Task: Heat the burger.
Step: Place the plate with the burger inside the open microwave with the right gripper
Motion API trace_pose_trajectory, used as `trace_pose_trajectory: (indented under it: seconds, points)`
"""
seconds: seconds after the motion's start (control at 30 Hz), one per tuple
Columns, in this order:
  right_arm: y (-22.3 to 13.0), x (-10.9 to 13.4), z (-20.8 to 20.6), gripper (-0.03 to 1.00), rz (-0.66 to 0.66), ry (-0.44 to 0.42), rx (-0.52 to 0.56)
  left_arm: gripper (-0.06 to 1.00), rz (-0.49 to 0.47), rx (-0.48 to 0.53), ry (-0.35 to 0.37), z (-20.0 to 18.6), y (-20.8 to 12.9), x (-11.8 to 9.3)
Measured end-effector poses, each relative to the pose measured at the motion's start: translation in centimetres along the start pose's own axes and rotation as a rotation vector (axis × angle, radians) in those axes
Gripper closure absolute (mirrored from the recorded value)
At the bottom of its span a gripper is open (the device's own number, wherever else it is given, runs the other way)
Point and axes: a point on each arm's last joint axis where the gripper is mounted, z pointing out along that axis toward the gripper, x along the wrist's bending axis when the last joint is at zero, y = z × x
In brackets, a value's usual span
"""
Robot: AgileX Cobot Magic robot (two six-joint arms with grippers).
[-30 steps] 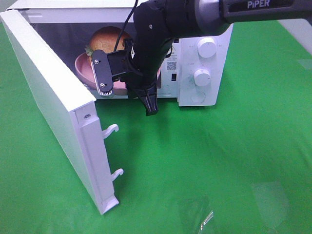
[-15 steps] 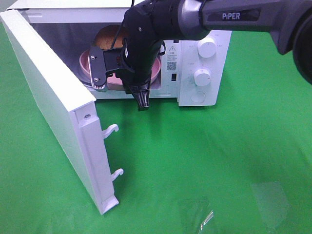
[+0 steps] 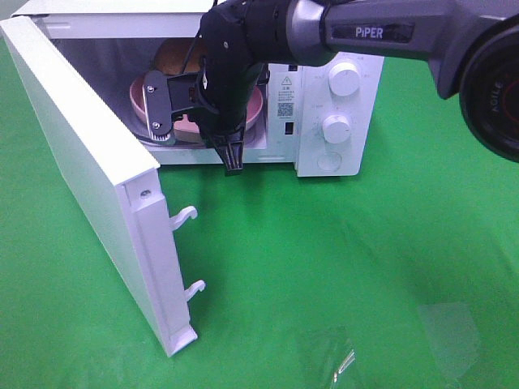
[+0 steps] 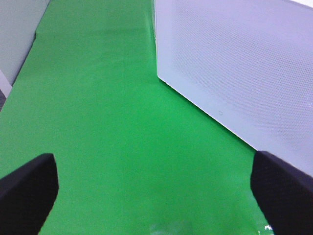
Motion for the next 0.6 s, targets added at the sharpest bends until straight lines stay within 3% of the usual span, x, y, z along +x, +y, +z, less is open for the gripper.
trace_pose_trajectory:
  seconds: [0.6]
  points:
    - [1.1,0.6,0.8,0.92,-0.023,-0.013,-0.022,-0.05,0.0,0.0,0.0,0.0,0.0,0.0]
